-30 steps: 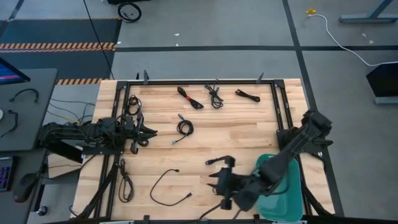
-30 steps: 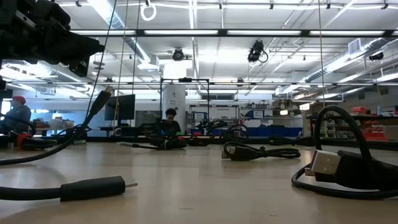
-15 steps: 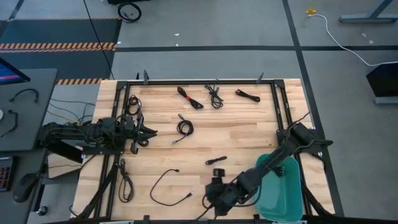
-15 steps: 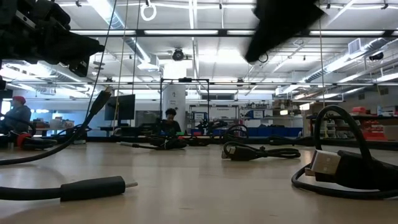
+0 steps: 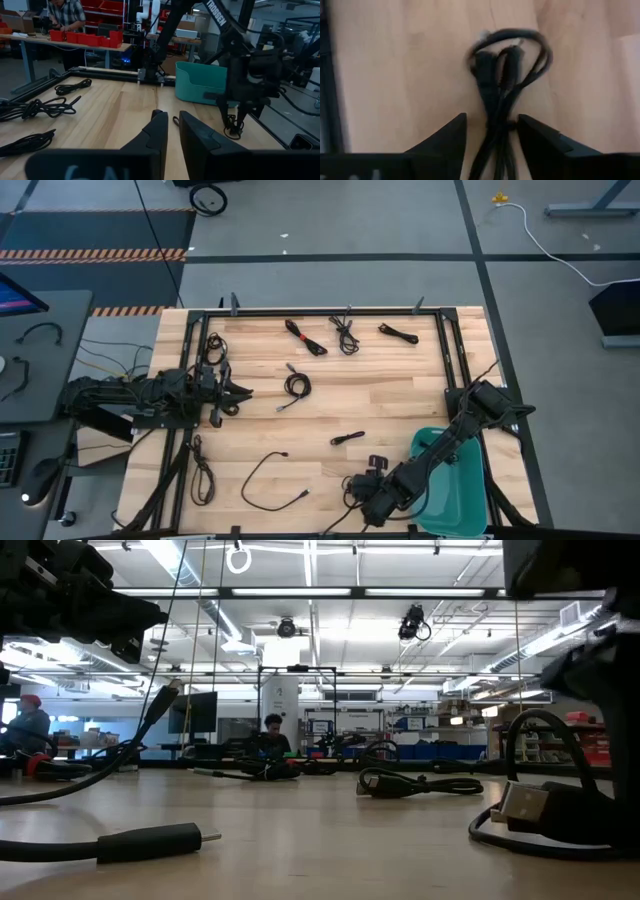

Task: Pick and place USB-C Cables
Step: Put the black charger cable into the blue bin

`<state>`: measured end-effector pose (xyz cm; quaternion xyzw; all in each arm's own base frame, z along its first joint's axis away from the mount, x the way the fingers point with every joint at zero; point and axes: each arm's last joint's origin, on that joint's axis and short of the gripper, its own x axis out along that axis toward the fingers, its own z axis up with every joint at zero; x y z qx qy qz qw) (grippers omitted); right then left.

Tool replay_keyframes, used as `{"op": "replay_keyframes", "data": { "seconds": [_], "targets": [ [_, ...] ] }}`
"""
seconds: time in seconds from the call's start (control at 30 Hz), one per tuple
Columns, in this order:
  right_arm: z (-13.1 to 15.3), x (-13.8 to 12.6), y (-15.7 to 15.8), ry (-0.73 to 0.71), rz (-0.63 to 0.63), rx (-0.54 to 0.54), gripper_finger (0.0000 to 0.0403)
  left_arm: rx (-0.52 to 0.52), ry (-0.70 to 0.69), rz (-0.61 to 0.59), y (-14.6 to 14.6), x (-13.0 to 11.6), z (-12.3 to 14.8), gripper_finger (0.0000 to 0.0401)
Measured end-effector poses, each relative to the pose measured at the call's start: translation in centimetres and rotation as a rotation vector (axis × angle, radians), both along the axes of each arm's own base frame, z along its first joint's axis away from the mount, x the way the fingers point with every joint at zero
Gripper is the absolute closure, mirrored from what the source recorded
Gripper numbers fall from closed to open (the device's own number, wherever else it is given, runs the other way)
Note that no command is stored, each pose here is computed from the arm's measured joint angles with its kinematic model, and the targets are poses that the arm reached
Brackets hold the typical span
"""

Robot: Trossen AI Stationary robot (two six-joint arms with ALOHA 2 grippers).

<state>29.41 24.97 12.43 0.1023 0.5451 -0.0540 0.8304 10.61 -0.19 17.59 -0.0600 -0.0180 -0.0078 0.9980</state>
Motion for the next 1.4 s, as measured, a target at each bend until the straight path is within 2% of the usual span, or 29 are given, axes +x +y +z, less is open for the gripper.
{"op": "replay_keyframes", "data": {
  "seconds": [0.1,0.23,0.33,0.43,0.53,0.67,0.77,0.9,1.07,1.17,1.3,1.4],
  "targets": [
    [-0.8,-0.1,-0.6,-0.043,-0.025,0.007,0.0285,0.0,0.0,0.0,0.0,0.0,0.0,0.035],
    [-0.8,0.0,-0.9,-0.083,-0.012,-0.047,0.0369,-0.046,0.001,-0.001,0.0,0.0,0.0,0.0345],
    [0.6,0.2,-1.0,-0.098,0.005,-0.103,0.0371,-0.158,0.002,-0.006,0.0,0.0,0.0,0.0342],
    [5.5,0.7,-0.2,-0.19,-0.009,-0.081,0.0371,-0.264,0.004,-0.01,0.0,0.0,0.0,0.0344],
    [10.6,-0.4,0.9,-0.223,0.022,-0.082,0.0371,-0.29,0.004,-0.011,0.0,0.0,0.0,0.0349],
    [15.5,-3.4,2.3,-0.142,0.057,-0.055,0.0371,-0.296,0.004,-0.011,0.0,0.0,0.0,0.035],
    [17.5,-6.4,2.5,0.023,-0.007,-0.019,0.0371,-0.296,0.004,-0.011,0.0,0.0,0.0,0.0349],
    [16.8,-9.9,2.3,0.274,-0.108,-0.073,0.0371,-0.293,0.004,-0.011,0.0,0.0,0.0,0.0352],
    [13.3,-12.5,2.0,0.499,-0.055,-0.183,0.0371,-0.289,0.004,-0.011,0.0,0.0,0.0,0.0351],
    [11.2,-13.0,1.4,0.563,-0.046,-0.216,0.0371,-0.289,0.004,-0.011,0.0,0.0,0.0,0.0351],
    [8.3,-12.9,0.7,0.572,-0.011,-0.22,0.0371,-0.289,0.005,-0.011,0.0,0.0,0.0,0.0351],
    [6.3,-12.7,0.1,0.569,0.001,-0.209,0.0356,-0.289,0.005,-0.011,0.0,0.0,0.0,0.0351]
  ]
}}
